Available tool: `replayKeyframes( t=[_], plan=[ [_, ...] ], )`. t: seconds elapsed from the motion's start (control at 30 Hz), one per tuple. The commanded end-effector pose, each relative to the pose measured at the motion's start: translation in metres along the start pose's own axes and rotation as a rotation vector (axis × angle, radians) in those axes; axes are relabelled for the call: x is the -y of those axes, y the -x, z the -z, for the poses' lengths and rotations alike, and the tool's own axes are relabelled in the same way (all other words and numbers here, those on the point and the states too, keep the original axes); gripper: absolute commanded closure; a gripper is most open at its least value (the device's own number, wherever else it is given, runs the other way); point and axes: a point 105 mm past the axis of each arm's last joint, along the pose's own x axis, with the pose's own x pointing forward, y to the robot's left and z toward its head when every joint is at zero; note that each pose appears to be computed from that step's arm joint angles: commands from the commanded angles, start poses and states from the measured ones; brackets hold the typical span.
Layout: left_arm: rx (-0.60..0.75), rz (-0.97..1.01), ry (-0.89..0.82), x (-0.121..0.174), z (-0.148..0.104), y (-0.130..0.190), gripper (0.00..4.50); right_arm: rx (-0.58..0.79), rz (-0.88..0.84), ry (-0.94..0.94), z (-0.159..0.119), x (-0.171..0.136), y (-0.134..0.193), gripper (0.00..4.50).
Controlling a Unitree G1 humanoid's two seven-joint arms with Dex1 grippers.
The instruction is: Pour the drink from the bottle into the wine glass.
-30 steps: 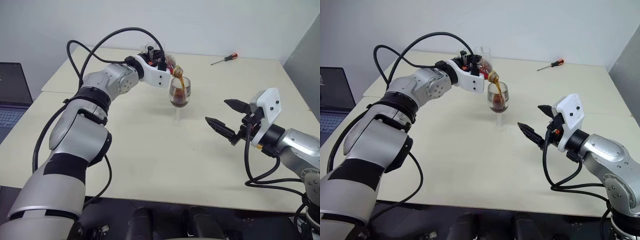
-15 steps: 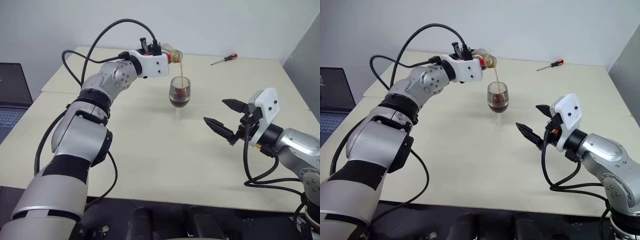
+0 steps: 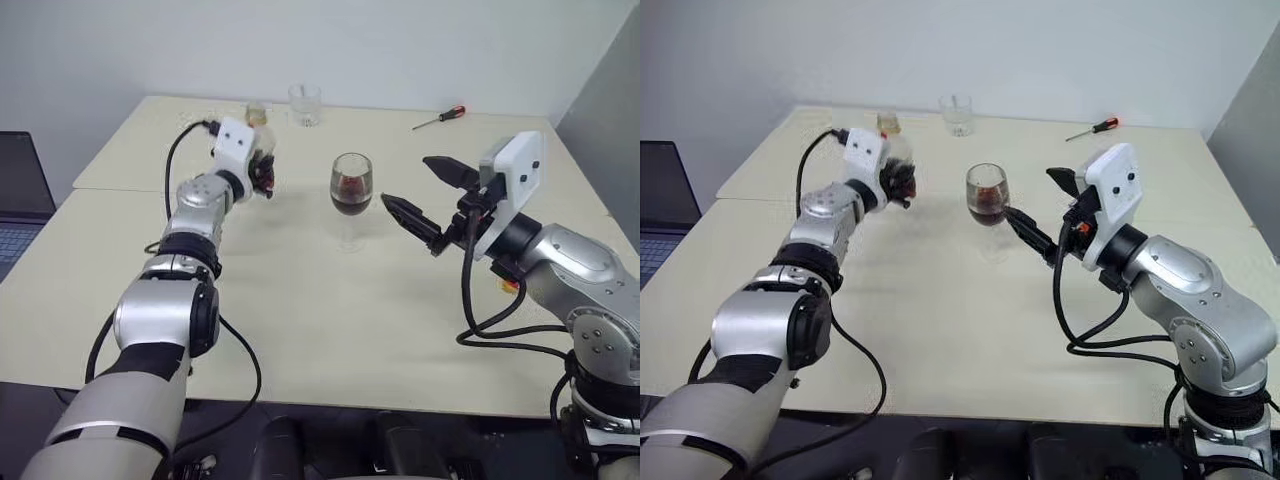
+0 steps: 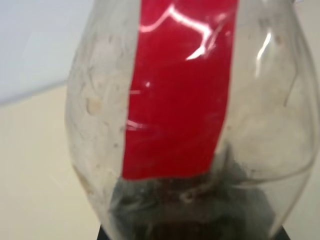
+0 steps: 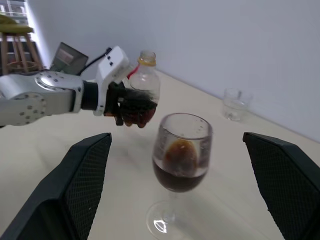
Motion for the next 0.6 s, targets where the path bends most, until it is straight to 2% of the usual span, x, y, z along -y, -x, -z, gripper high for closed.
replayKeyframes(
  t=[0.03, 0.13, 0.3, 0.6],
  plan=[
    [0.051, -0.046, 0.046, -0.008, -0.009, 0.002, 3.71, 0.032, -0.064, 0.024, -0.010, -0.012, -0.005, 0.00],
    [0.027, -0.103, 0.116, -0.014, 0.008, 0.007, 3.71, 0.017, -0.102, 0.019, -0.005, -0.019, -0.008, 0.00],
    [-0.030, -0.135, 0.135, -0.016, 0.033, 0.015, 3.71, 0.009, -0.140, 0.016, -0.004, -0.023, -0.009, 0.00],
    [-0.046, -0.122, 0.156, -0.015, 0.047, 0.025, 0.68, 0.000, -0.158, 0.024, -0.003, -0.024, -0.012, 0.00]
  ],
)
